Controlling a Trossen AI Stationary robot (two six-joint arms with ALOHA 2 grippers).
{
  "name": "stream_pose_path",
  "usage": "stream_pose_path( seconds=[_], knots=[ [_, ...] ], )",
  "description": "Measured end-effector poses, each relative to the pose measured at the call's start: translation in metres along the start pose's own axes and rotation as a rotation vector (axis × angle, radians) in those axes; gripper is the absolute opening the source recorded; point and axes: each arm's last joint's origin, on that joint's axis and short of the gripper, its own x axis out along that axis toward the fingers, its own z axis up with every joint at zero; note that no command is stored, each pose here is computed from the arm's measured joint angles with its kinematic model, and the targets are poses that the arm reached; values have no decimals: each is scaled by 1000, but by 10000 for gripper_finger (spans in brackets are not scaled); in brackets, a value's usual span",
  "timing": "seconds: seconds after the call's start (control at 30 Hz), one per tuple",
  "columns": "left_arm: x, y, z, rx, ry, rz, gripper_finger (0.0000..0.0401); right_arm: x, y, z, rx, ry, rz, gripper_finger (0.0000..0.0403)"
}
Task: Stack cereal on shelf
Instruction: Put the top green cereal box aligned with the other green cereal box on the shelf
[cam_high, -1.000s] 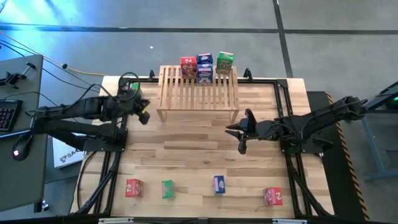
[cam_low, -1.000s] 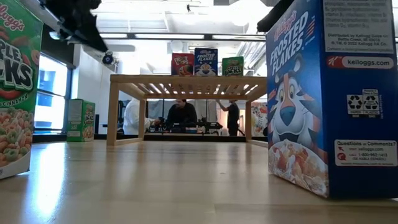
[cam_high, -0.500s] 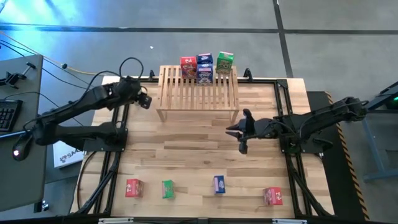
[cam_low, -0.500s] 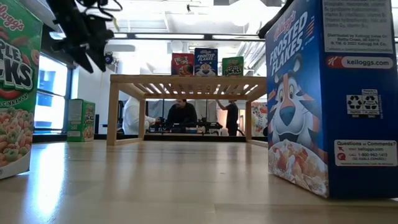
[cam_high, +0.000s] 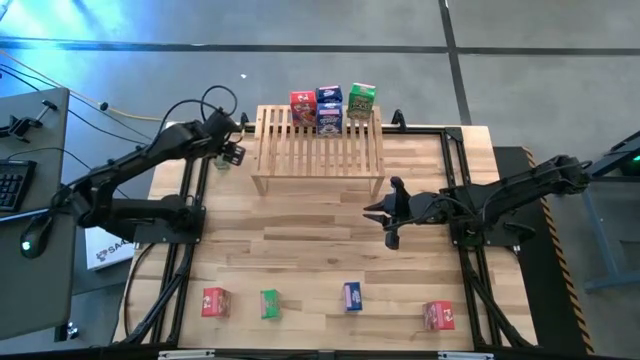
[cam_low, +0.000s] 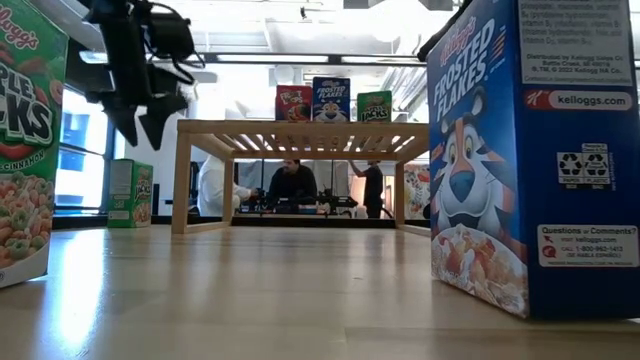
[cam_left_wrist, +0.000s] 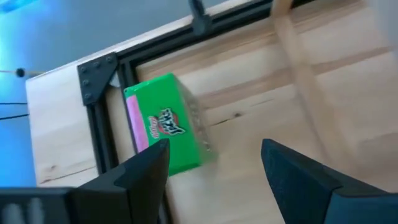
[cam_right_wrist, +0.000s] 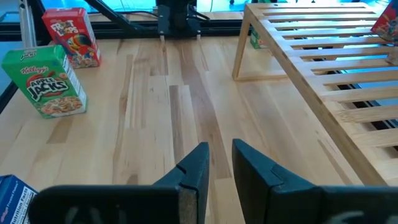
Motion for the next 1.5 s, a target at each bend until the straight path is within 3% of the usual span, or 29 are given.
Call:
stream_pose_path(
  seconds=[0.37, 1.3, 1.5],
  knots=[
    [20, 5, 0, 28, 124, 124, 246, 0, 0, 0, -7, 0, 0, 59],
    [40, -3, 2, 87, 196, 175, 245, -5, 15, -2, -38, -4, 57, 59],
    [40, -3, 3, 133, 196, 179, 222, -6, 17, -2, -41, -6, 55, 59]
  ],
)
